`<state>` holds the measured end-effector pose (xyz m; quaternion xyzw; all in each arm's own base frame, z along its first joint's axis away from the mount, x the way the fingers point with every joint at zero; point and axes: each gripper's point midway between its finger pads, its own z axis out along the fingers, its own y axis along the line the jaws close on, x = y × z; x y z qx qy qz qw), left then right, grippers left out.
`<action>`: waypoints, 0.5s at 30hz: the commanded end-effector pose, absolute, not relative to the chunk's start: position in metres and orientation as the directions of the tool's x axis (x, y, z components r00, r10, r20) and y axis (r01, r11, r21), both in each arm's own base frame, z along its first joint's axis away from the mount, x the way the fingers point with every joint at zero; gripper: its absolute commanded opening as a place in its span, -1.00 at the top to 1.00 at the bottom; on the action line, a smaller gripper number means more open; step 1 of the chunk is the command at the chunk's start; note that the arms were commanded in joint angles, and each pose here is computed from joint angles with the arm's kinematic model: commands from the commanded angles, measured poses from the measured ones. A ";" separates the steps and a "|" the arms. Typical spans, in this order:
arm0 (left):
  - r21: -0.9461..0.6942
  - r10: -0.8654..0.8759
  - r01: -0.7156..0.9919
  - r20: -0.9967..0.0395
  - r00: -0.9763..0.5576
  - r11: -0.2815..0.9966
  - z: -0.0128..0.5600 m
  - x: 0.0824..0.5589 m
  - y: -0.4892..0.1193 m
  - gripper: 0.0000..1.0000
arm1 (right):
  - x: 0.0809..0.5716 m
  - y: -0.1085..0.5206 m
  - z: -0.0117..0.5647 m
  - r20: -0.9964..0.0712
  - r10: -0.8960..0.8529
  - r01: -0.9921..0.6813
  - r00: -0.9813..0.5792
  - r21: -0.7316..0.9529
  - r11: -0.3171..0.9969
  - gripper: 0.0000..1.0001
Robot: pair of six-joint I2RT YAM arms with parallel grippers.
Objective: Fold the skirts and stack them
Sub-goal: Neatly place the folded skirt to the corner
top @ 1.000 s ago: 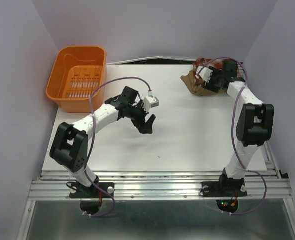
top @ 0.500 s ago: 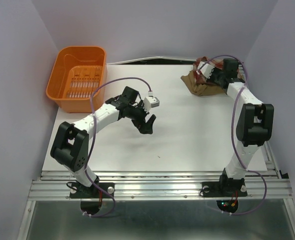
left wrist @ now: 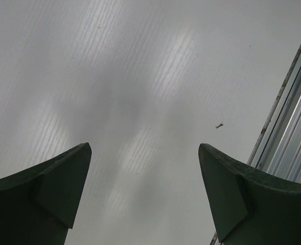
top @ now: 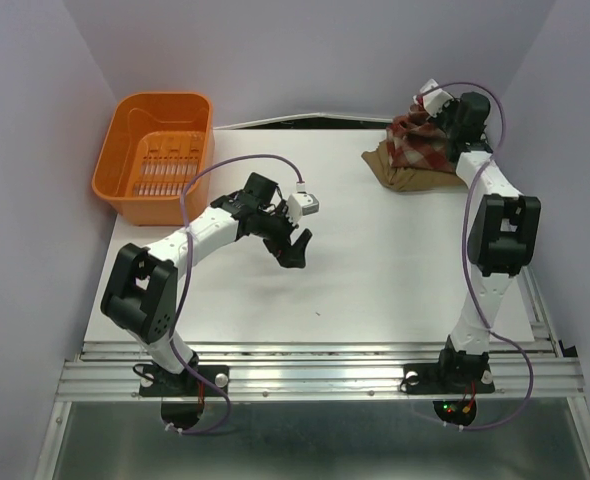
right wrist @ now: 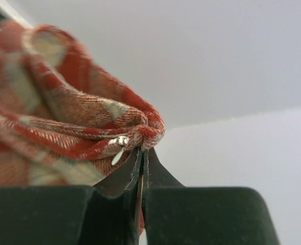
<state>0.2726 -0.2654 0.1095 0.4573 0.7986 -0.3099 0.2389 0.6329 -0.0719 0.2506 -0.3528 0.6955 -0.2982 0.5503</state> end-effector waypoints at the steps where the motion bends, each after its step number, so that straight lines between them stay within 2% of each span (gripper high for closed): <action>1: -0.274 0.572 0.889 -0.687 -0.448 0.366 0.119 0.276 -0.270 -0.97 | 0.654 -0.121 0.274 -0.598 -0.775 0.186 -0.206 -0.801 0.569 0.78; 3: -0.278 0.573 0.887 -0.683 -0.452 0.368 0.119 0.276 -0.270 -0.97 | 0.665 -0.138 0.249 -0.598 -0.750 0.237 -0.283 -0.802 0.549 0.40; 6: -0.278 0.572 0.885 -0.682 -0.456 0.374 0.118 0.276 -0.268 -0.97 | 0.668 -0.167 0.233 -0.617 -0.705 0.303 -0.349 -0.786 0.538 0.32; 11: -0.287 0.568 0.876 -0.674 -0.472 0.387 0.113 0.270 -0.261 -0.97 | 0.680 -0.193 0.251 -0.717 -0.625 0.469 -0.310 -0.687 0.555 0.30; 12: -0.290 0.568 0.875 -0.673 -0.475 0.387 0.112 0.270 -0.262 -0.97 | 0.680 -0.194 0.256 -0.729 -0.616 0.487 -0.299 -0.672 0.559 0.24; 13: -0.291 0.568 0.876 -0.674 -0.473 0.384 0.112 0.269 -0.262 -0.97 | 0.680 -0.194 0.262 -0.739 -0.611 0.501 -0.284 -0.657 0.563 0.16; 14: -0.289 0.566 0.876 -0.676 -0.472 0.386 0.114 0.270 -0.262 -0.97 | 0.679 -0.193 0.273 -0.759 -0.600 0.523 -0.253 -0.629 0.575 -0.20; 15: -0.292 0.565 0.875 -0.675 -0.474 0.386 0.114 0.269 -0.262 -0.97 | 0.678 -0.193 0.279 -0.771 -0.592 0.535 -0.237 -0.612 0.583 -0.29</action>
